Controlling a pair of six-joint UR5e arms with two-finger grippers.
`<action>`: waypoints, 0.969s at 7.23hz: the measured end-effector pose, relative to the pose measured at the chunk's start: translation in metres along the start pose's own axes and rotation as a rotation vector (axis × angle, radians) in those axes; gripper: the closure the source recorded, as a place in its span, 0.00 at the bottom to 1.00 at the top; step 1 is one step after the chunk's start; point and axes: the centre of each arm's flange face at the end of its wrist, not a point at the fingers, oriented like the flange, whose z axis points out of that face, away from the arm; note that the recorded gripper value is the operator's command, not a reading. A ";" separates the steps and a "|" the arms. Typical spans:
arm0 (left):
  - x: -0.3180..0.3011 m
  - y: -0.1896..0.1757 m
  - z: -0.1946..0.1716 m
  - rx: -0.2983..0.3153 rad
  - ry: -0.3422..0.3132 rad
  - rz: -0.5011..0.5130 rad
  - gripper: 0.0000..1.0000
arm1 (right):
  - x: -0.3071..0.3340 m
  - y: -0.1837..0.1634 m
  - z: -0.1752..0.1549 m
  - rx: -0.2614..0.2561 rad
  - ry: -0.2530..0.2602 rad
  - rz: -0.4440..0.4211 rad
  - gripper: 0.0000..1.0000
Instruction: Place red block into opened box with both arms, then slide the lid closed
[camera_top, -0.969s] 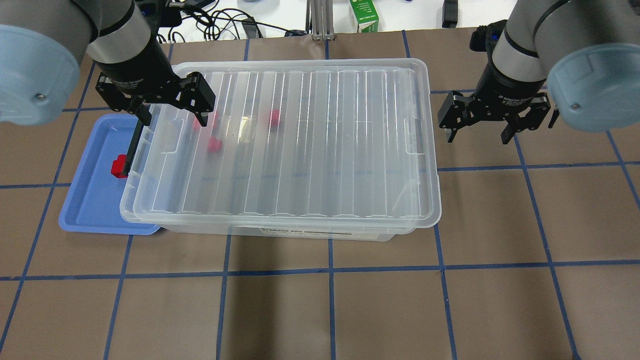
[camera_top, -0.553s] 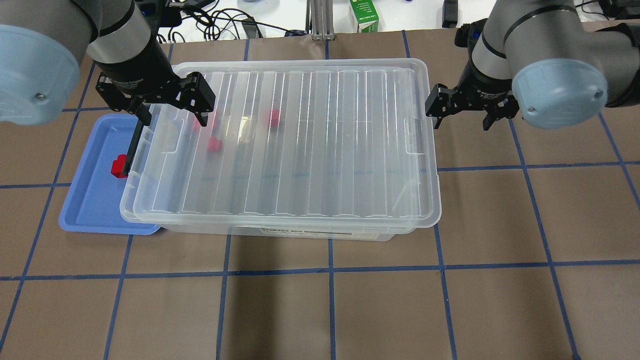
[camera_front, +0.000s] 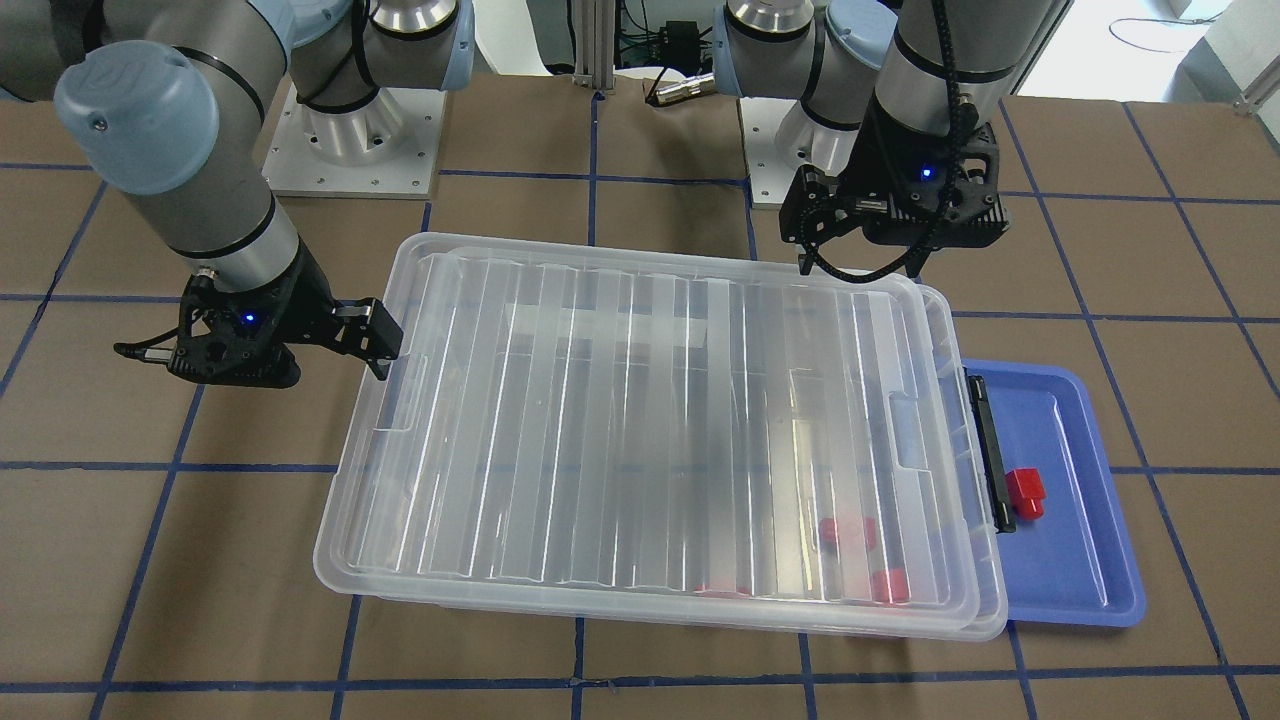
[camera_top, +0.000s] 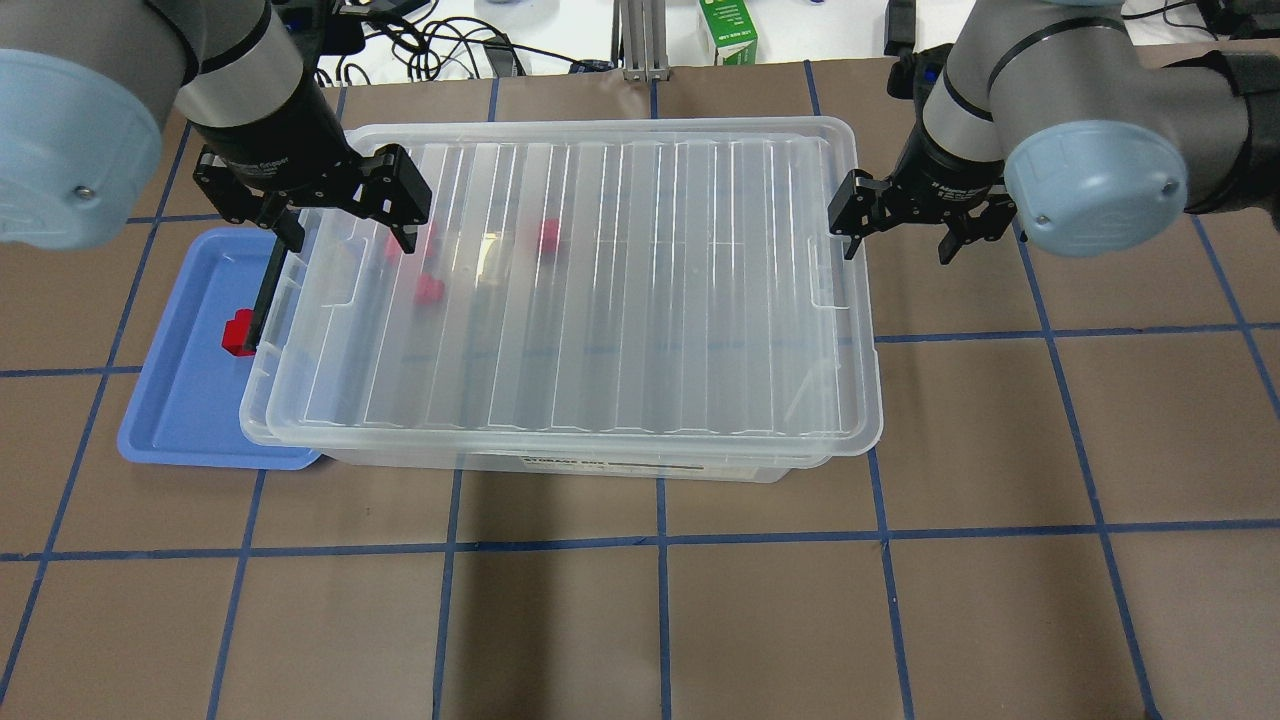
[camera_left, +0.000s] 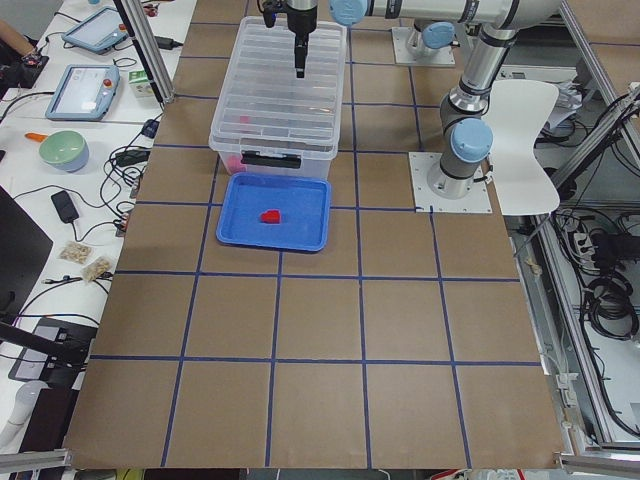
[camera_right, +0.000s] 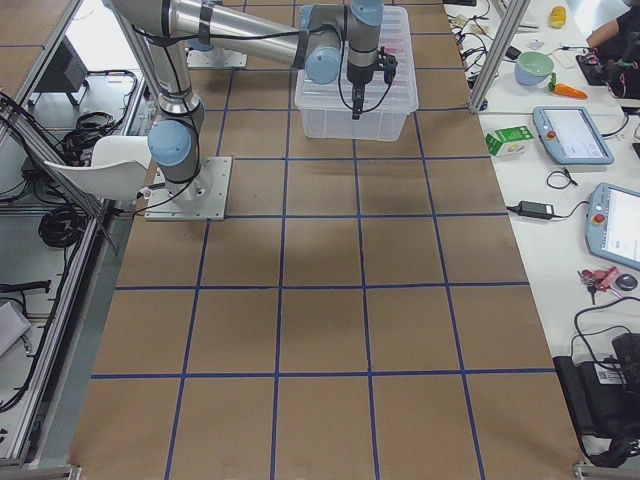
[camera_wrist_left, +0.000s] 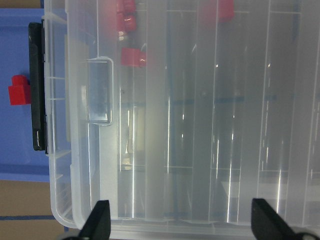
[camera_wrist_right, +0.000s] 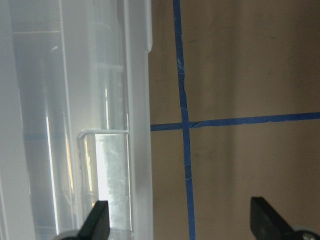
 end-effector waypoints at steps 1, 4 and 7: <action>0.000 0.000 0.000 0.000 0.000 0.000 0.00 | 0.001 0.000 0.003 -0.007 0.002 -0.006 0.00; 0.000 0.000 0.000 0.001 0.000 0.000 0.00 | 0.009 -0.008 0.021 -0.037 0.042 -0.006 0.00; 0.000 0.000 -0.001 0.001 -0.001 0.000 0.00 | 0.010 -0.014 0.029 -0.051 0.055 -0.006 0.00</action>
